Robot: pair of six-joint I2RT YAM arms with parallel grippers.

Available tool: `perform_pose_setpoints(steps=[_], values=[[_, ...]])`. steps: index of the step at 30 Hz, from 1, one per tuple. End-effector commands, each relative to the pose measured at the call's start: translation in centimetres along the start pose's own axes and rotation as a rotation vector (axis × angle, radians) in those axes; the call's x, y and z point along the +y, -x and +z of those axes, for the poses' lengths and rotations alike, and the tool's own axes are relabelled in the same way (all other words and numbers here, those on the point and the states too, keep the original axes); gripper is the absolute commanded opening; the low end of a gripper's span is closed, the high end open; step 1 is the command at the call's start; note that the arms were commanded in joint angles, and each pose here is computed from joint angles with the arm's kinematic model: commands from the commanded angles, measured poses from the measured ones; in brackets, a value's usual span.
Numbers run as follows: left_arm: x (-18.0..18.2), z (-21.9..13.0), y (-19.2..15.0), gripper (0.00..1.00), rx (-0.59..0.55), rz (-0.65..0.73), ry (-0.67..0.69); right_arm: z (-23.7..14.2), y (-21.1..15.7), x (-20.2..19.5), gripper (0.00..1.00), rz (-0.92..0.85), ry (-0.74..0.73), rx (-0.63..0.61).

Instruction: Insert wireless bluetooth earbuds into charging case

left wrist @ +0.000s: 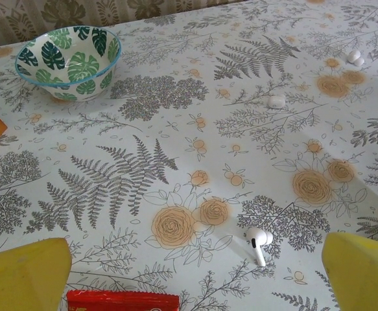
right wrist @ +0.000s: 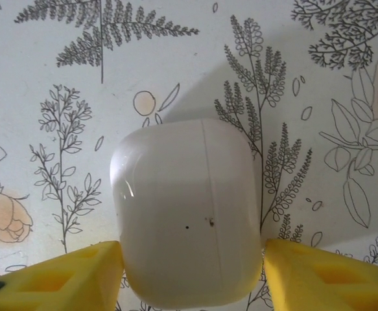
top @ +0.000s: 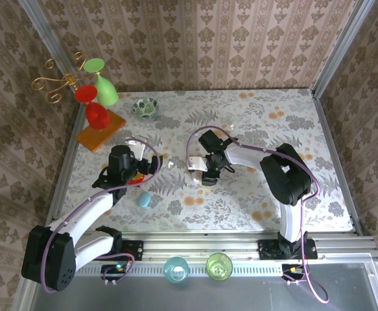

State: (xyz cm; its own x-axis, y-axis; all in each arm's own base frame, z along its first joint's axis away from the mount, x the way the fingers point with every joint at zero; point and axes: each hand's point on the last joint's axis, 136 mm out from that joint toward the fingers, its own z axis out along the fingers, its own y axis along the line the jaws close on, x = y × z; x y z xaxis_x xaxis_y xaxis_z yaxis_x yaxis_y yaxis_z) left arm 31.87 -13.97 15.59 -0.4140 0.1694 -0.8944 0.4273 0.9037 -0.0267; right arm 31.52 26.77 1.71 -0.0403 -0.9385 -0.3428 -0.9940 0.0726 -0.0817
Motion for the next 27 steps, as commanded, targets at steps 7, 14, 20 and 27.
perform_pose_setpoints(steps=[7, 14, 20, 27], values=[[-0.5, 0.0, 0.4, 1.00, -0.014, -0.014, -0.021, -0.1, -0.5, 0.8, 0.45, 0.005, 0.030, 0.022], [-1.6, -0.4, -0.3, 1.00, 0.035, -0.069, -0.088, -2.0, 1.0, 0.0, 0.44, 0.021, -0.030, -0.082], [-3.6, -0.7, -0.5, 1.00, 0.095, -0.302, -0.191, -4.1, 1.5, -2.0, 0.41, 0.017, -0.183, -0.122], [-7.9, -1.0, 0.6, 0.98, 0.181, -0.633, -0.427, -8.7, 3.5, -3.1, 0.40, 0.010, -0.332, -0.239]])
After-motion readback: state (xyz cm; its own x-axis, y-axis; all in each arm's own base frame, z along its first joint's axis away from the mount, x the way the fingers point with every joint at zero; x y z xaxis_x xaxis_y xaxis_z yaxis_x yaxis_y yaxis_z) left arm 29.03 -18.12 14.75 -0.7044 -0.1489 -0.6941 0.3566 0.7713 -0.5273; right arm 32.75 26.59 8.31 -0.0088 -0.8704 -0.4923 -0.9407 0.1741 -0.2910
